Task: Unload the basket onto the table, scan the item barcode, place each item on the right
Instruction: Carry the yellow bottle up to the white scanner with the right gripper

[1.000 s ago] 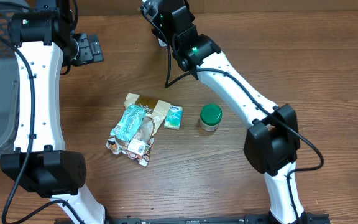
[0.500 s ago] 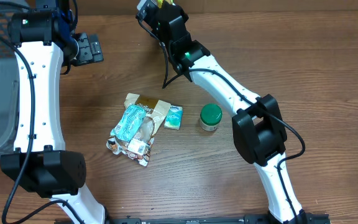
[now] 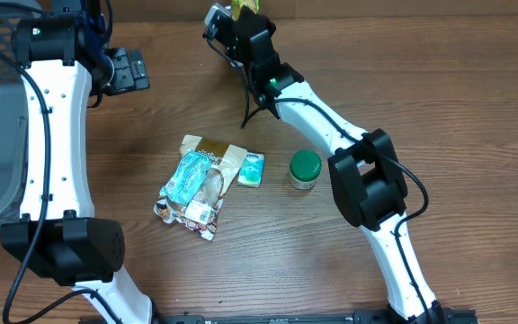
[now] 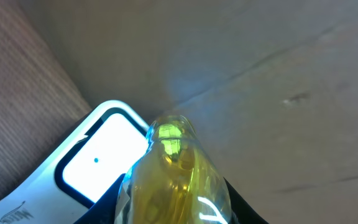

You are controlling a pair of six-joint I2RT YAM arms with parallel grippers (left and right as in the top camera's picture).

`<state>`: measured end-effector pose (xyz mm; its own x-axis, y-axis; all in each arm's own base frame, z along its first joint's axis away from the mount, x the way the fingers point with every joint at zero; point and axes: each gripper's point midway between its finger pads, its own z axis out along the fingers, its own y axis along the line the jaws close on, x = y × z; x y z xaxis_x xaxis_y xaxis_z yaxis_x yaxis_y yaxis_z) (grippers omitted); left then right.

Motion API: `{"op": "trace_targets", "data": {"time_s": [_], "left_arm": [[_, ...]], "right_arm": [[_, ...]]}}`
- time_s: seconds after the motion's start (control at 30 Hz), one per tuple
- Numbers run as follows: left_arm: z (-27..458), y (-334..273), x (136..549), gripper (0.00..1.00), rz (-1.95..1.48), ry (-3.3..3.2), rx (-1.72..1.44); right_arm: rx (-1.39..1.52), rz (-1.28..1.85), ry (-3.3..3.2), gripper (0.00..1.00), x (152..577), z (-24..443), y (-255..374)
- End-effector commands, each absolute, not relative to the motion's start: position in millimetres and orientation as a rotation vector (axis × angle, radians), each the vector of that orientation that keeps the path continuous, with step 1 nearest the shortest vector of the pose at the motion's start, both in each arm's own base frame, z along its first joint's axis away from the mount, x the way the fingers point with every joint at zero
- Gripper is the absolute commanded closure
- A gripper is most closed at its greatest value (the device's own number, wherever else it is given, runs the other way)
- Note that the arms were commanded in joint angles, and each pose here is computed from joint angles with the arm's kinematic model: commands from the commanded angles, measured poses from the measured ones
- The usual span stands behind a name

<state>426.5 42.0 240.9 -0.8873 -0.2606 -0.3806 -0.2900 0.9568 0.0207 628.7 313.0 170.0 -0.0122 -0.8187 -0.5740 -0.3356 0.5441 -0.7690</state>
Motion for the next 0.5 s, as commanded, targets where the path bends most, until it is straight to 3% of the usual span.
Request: {"op": "trace_targets", "data": {"time_s": [0.0,0.4,0.47], "left_arm": [[252,44,426,0.00,0.104,2.694,-0.415],[252,44,426,0.00,0.104,2.694,-0.415],[252,44,426,0.00,0.104,2.694,-0.415]], "right_arm": [[-1.002,-0.553,1.547,0.76,634,181,313],[-0.978,-0.558,1.536,0.76,635,187,312],[-0.852,-0.587,1.539,0.79,638,205,302]]}}
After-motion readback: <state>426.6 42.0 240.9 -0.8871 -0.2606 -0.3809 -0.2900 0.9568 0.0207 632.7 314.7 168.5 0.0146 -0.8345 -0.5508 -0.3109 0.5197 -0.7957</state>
